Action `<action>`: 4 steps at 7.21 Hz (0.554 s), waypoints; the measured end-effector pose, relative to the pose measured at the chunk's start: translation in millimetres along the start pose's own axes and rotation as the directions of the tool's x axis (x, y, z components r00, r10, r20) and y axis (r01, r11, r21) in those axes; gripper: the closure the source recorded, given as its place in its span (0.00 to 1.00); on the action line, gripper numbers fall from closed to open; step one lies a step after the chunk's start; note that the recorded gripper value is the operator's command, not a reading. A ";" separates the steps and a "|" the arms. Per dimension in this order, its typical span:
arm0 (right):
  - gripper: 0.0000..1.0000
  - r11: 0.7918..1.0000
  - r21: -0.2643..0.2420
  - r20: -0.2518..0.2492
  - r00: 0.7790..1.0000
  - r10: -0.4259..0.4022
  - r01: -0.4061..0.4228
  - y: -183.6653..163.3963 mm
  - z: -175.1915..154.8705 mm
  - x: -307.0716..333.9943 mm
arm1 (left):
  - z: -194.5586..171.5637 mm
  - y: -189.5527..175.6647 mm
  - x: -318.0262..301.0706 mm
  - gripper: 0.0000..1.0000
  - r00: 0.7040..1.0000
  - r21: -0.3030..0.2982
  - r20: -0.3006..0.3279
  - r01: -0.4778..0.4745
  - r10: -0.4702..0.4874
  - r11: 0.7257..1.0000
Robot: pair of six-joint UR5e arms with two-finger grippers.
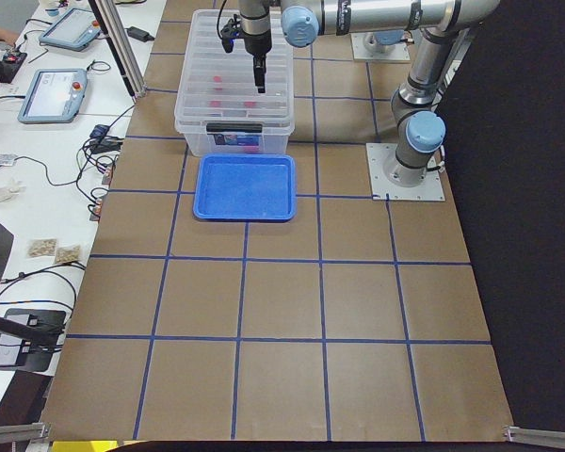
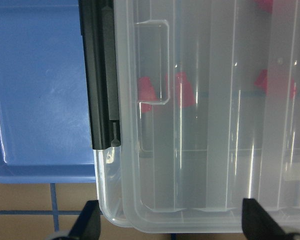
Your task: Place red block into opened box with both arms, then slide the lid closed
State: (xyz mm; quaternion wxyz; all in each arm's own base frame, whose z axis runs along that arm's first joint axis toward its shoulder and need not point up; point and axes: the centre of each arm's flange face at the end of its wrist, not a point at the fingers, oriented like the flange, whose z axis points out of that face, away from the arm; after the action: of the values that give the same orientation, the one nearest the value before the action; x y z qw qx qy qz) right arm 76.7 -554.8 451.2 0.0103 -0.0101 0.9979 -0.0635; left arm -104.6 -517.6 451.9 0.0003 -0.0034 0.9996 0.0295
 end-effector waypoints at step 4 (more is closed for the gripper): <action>0.00 0.998 -0.033 -0.015 0.998 0.055 -0.056 39.4 -52.2 -48.3 | 0.6 -1.0 0.1 0.00 1.000 0.002 -0.001 0.001 -0.001 1.000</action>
State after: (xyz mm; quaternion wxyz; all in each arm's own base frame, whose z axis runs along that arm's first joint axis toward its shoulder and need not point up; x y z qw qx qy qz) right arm 123.2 -508.0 498.9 0.0050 0.0179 0.9987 -0.0465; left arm -104.7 -518.5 451.2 -0.0003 -0.0041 0.9996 0.0285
